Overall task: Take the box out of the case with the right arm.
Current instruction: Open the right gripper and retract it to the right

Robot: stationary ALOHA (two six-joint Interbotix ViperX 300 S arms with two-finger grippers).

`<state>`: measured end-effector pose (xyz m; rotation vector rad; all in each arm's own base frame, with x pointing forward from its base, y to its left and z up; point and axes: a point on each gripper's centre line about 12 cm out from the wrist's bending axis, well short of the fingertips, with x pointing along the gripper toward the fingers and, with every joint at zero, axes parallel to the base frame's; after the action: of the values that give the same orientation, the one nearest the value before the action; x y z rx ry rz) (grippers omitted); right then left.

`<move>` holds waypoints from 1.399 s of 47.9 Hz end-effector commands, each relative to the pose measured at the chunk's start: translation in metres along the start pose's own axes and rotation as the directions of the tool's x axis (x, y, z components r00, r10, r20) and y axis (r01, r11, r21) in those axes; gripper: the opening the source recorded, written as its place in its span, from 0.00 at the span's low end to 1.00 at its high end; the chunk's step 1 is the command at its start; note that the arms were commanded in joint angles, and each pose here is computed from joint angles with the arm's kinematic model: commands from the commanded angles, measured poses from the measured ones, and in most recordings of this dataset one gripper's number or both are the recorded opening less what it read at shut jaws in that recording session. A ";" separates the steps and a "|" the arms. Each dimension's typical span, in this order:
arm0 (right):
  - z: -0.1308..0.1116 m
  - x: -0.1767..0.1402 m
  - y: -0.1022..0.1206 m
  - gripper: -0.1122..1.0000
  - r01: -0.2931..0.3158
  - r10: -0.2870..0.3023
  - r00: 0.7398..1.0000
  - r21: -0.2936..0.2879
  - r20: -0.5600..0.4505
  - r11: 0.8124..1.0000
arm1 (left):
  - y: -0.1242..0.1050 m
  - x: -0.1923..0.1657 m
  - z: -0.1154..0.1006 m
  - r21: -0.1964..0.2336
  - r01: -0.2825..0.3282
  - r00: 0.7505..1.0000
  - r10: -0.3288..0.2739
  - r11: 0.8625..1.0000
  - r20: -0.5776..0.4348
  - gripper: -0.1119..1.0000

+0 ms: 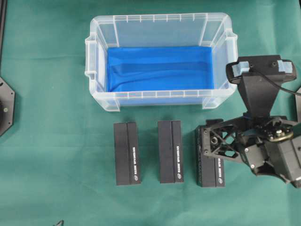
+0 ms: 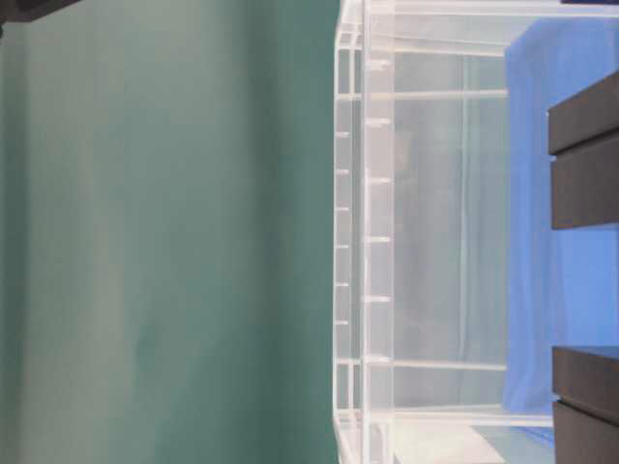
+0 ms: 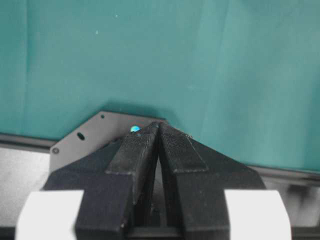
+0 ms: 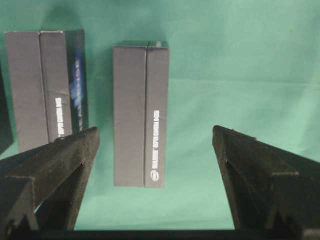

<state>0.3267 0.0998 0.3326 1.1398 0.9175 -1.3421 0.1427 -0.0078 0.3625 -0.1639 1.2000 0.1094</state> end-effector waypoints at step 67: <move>0.140 0.024 -0.095 0.86 -0.081 0.081 0.996 -0.003 0.033 0.997 | 0.001 -0.002 0.002 -0.004 -0.002 1.000 0.002 1.000 0.011 0.10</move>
<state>0.2167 -0.0185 0.3293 1.1246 0.8720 -1.3009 0.1423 -0.0078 0.3627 -0.1654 1.1984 0.1101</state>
